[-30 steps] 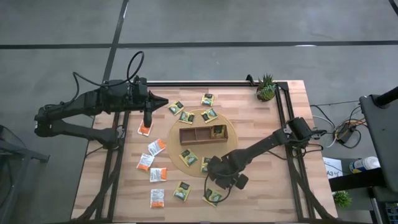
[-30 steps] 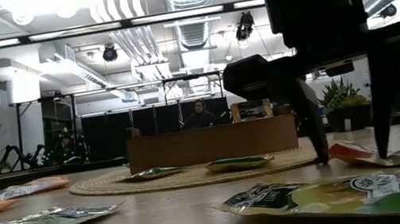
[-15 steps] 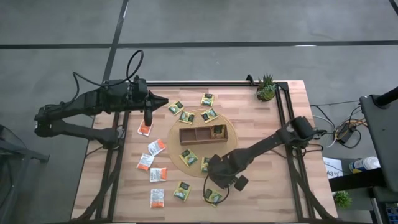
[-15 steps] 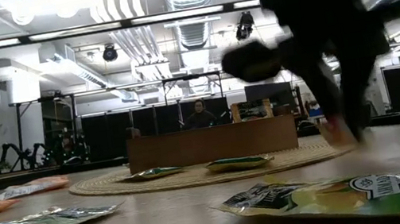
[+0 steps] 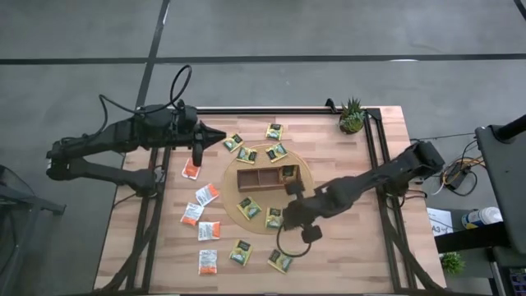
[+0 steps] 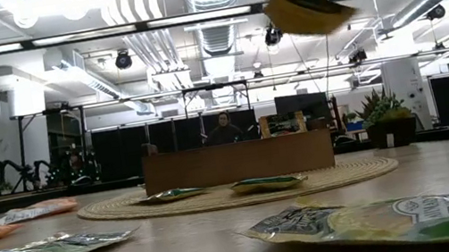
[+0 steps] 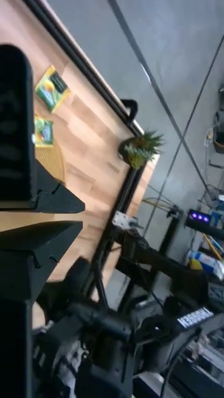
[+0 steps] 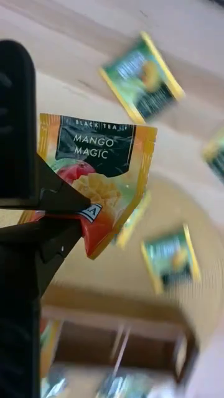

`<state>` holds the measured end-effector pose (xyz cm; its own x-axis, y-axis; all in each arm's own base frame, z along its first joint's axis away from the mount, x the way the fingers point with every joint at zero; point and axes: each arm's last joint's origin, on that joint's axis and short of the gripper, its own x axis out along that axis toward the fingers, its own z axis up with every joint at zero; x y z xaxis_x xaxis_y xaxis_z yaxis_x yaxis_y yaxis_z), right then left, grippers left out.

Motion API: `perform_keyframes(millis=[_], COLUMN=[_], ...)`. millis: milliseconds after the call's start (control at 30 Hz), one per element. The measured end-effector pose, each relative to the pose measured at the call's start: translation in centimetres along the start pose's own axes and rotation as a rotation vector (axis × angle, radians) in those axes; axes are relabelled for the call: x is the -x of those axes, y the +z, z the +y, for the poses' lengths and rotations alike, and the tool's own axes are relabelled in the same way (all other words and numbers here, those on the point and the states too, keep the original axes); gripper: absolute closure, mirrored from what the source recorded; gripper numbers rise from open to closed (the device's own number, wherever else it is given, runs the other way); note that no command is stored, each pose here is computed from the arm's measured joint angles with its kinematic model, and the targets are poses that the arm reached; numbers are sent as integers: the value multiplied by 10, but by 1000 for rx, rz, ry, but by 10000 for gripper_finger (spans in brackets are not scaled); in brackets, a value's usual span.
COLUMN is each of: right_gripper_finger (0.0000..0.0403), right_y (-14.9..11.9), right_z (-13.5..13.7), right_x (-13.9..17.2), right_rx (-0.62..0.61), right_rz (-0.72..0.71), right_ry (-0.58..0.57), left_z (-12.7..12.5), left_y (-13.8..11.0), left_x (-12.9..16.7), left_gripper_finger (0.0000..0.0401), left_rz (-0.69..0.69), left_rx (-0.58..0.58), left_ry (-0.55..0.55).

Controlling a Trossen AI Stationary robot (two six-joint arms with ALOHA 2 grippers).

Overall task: Pick & Place Tea
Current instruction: Put the orange tea bag into the right section of the wooden organizer

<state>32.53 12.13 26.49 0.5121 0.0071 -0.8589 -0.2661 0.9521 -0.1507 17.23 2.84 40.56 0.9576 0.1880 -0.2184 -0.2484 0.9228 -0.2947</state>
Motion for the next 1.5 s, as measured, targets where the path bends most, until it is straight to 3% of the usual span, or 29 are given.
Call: perform_keyframes(millis=[200,400,700,833,1033,1200,1333,1500], right_gripper_finger=[390,390,390,390,390,390,390,390], right_y=[1,1,3,6,11,17,23,31], right_z=[-16,-32,-52,-59,-67,-72,-76,-80], right_x=[20,32,38,41,48,59,70,85], right_rx=[-253,-467,-717,-756,-774,-755,-699,-564], right_rz=[-87,-189,-336,-366,-389,-409,-406,-362], right_ry=[-230,-521,-768,-798,-824,-878,-931,-1034], left_z=[-5,-6,-7,-8,-11,-10,-10,-11], left_y=[6,8,8,7,5,3,4,6], left_x=[-9,-19,-41,-52,-66,-71,-70,-70], left_gripper_finger=[376,376,375,375,375,375,375,375], left_rz=[-40,-62,-78,-74,-67,-64,-81,-103], left_rx=[52,84,64,57,-56,-136,-197,-190], left_ry=[-96,-108,-114,-150,-238,-233,-234,-239])
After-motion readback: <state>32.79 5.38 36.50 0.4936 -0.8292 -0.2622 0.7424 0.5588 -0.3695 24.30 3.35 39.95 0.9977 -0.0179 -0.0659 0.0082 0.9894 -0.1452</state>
